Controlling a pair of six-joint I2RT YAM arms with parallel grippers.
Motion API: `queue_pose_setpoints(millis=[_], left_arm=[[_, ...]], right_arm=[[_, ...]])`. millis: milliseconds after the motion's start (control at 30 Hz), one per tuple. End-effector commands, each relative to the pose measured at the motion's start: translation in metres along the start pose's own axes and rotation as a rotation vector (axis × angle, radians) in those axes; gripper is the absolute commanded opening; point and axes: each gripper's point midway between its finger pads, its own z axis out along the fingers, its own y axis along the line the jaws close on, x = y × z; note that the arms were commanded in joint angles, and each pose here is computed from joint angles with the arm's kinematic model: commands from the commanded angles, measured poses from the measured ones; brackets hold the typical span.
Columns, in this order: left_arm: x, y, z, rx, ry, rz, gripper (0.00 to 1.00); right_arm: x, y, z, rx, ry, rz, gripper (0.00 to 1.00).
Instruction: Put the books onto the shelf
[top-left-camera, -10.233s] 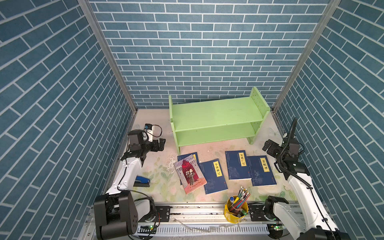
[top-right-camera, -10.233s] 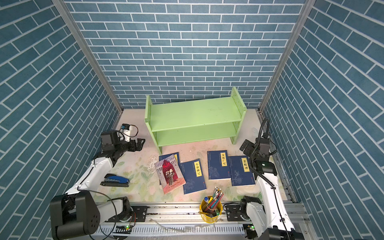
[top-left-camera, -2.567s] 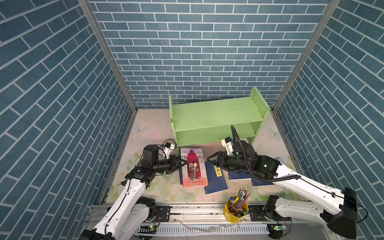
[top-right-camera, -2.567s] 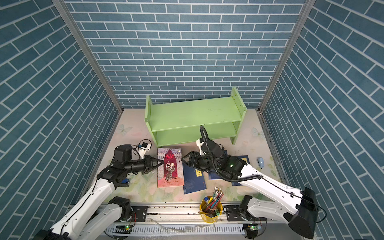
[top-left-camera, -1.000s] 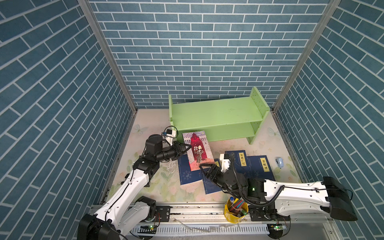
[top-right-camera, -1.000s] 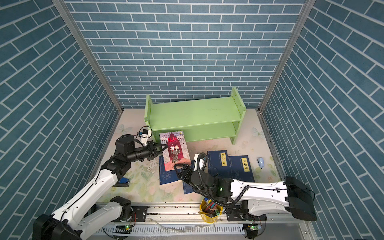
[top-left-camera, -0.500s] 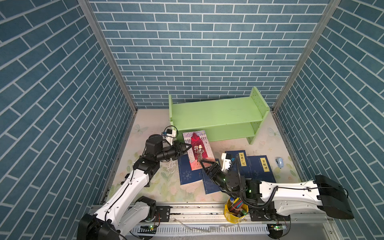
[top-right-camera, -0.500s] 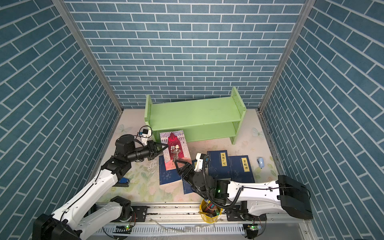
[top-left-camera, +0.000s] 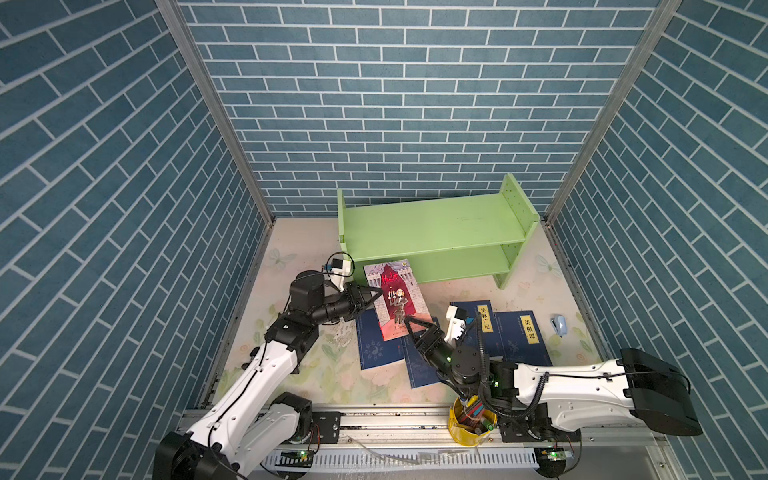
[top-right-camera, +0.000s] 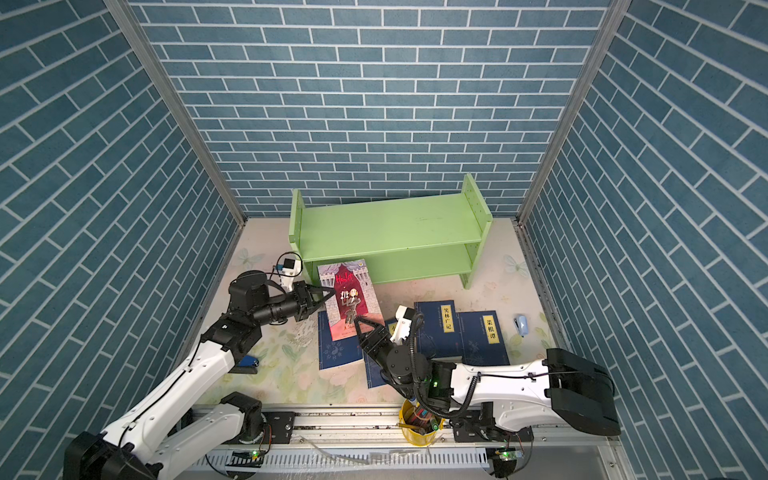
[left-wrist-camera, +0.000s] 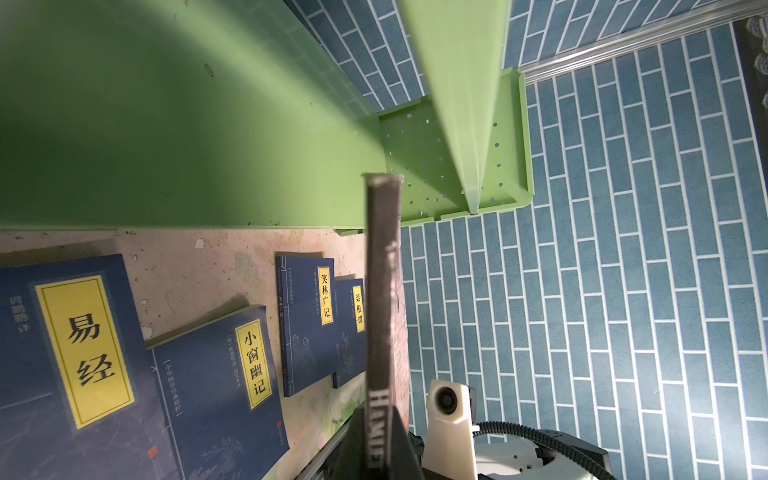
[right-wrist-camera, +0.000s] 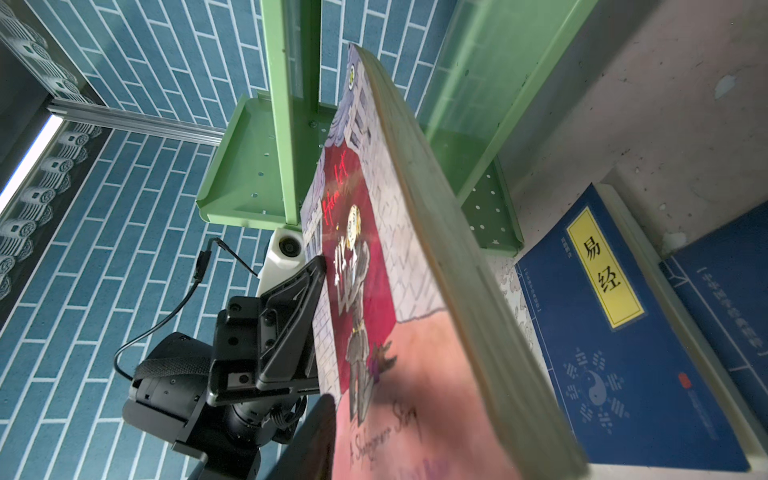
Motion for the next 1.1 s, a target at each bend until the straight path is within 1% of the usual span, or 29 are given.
queue_pose_setpoints(millis=[0, 133, 333, 433, 533, 600, 667, 767, 833, 867, 933, 1067], left_arm=[[0.005, -0.006, -0.001, 0.028, 0.011, 0.031, 0.00], [0.007, -0.006, -0.001, 0.031, 0.015, 0.028, 0.00], [0.003, -0.011, 0.000, 0.043, 0.002, 0.030, 0.00], [0.003, -0.010, 0.000, 0.040, 0.006, 0.027, 0.00], [0.006, -0.004, 0.000, 0.028, 0.008, 0.017, 0.00], [0.007, 0.000, 0.000, 0.024, 0.009, 0.013, 0.03], [0.009, 0.006, 0.001, 0.013, 0.008, 0.005, 0.10], [0.012, 0.013, 0.000, -0.005, 0.014, 0.000, 0.31], [0.015, 0.015, -0.002, -0.009, 0.016, 0.016, 0.48], [0.016, 0.016, -0.002, -0.010, 0.017, 0.022, 0.55], [0.019, 0.016, -0.004, -0.006, 0.026, 0.052, 0.65], [0.032, 0.015, -0.011, 0.009, 0.070, 0.136, 0.74]], right_arm=[[-0.017, 0.005, -0.006, -0.024, -0.082, 0.002, 0.43], [-0.023, 0.006, -0.008, -0.044, -0.115, -0.006, 0.36], [-0.029, 0.008, -0.007, -0.066, -0.151, -0.021, 0.31], [-0.029, 0.008, -0.007, -0.078, -0.155, -0.014, 0.24], [-0.031, 0.007, -0.008, -0.088, -0.159, -0.008, 0.11], [-0.033, 0.006, -0.010, -0.090, -0.168, -0.015, 0.05], [-0.038, 0.006, -0.013, -0.090, -0.181, -0.023, 0.00], [-0.045, 0.009, -0.018, -0.085, -0.186, -0.055, 0.00], [-0.049, 0.011, -0.021, -0.056, -0.168, -0.085, 0.00], [-0.052, 0.014, -0.024, -0.039, -0.161, -0.106, 0.00], [-0.059, 0.020, -0.031, -0.010, -0.148, -0.155, 0.00], [-0.075, 0.033, -0.052, 0.038, -0.107, -0.236, 0.00]])
